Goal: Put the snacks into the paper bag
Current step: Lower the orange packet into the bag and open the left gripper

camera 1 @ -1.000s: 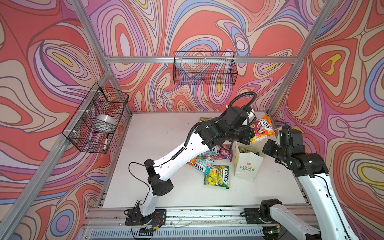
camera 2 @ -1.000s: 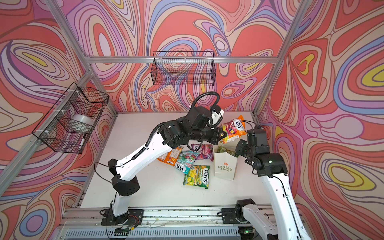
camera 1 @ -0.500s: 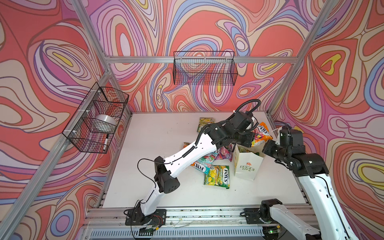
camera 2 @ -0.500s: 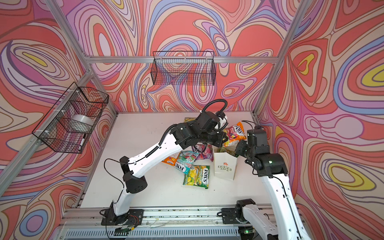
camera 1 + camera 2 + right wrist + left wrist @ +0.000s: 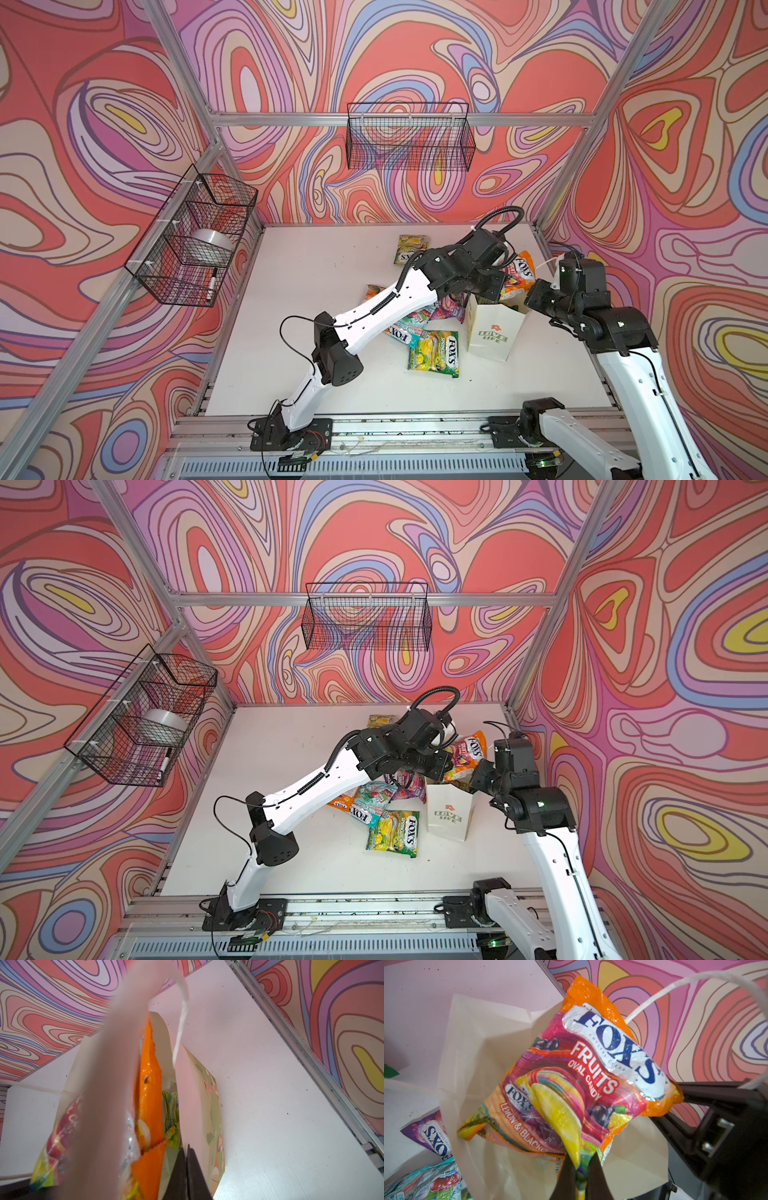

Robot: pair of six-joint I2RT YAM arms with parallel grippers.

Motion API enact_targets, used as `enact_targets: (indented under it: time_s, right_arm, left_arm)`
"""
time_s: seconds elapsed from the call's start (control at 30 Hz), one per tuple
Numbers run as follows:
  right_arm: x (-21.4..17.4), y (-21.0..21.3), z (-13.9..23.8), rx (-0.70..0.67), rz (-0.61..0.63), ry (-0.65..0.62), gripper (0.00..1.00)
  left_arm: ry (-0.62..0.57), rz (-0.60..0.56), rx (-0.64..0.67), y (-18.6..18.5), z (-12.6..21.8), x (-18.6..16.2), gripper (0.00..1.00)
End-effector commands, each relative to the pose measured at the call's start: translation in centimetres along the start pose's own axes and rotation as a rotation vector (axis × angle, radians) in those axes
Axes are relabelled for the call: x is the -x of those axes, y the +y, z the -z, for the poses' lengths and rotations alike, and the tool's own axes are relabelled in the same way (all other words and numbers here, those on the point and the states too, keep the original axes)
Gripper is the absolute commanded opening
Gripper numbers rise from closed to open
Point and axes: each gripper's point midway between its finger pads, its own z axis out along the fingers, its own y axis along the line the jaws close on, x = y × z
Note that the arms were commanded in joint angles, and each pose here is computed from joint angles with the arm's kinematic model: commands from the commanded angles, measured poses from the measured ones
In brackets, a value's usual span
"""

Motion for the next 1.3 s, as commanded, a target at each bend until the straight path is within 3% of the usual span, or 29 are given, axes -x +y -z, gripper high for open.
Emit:
enact_targets:
  time_s: [0.0,0.57,1.07,1.27]
  right_arm:
    - [1.2,0.7,0.5,0.029,-0.014,-0.041,0.0]
    - [1.0,0.5,0.3,0.02,-0.013,-0.027,0.0]
    - [0.9,0.5,0.2,0.014,-0.014,-0.022,0.0]
    - [1.1,0.5,0.2,0.015,-0.016,-0.026,0.0]
  left_arm:
    - [0.05,-0.039,0.015,-0.4,-0.7,-1.8,0.02]
    - [0.034,-0.15,0.062,-2.8,-0.9,-4.1,0.02]
    - [0.074,-0.165,0.135,-0.9,-3.9,-4.9,0.04]
    - [0.073,-0.164,0.109,-1.4,-4.1,-4.9,0.14]
